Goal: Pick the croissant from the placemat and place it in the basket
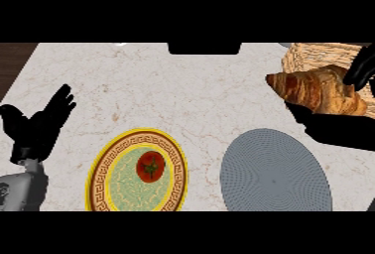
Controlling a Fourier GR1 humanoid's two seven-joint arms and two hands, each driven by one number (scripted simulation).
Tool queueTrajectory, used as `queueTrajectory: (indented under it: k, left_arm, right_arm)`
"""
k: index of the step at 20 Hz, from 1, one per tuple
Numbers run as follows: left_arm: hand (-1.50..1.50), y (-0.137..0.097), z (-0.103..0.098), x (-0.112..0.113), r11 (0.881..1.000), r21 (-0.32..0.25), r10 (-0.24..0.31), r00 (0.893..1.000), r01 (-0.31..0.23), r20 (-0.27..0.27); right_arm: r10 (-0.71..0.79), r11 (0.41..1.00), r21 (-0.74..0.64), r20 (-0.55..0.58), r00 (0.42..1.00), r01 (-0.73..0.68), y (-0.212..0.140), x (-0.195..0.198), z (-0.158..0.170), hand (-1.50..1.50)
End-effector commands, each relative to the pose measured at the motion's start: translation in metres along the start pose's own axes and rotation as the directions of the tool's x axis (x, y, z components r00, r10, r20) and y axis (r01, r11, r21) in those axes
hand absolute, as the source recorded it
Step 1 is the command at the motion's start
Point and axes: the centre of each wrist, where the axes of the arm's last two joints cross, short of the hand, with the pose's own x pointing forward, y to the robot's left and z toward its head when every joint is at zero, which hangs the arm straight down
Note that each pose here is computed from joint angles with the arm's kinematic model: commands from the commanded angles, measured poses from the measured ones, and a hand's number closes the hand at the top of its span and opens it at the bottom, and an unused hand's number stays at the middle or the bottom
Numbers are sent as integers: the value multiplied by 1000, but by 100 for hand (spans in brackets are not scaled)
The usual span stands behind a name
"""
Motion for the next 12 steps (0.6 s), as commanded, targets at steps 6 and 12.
queueTrajectory:
  k: [6,12]
  left_arm:
    - [0,1,-9,9,1000,15,6,1000,-6,-4]
    - [0,-4,5,-17,1000,-10,16,1000,-16,-6]
  right_arm:
    - [40,996,-70,-94,995,-47,-29,-83,-68,150]
    - [70,994,-74,-81,994,-76,-28,-120,-91,150]
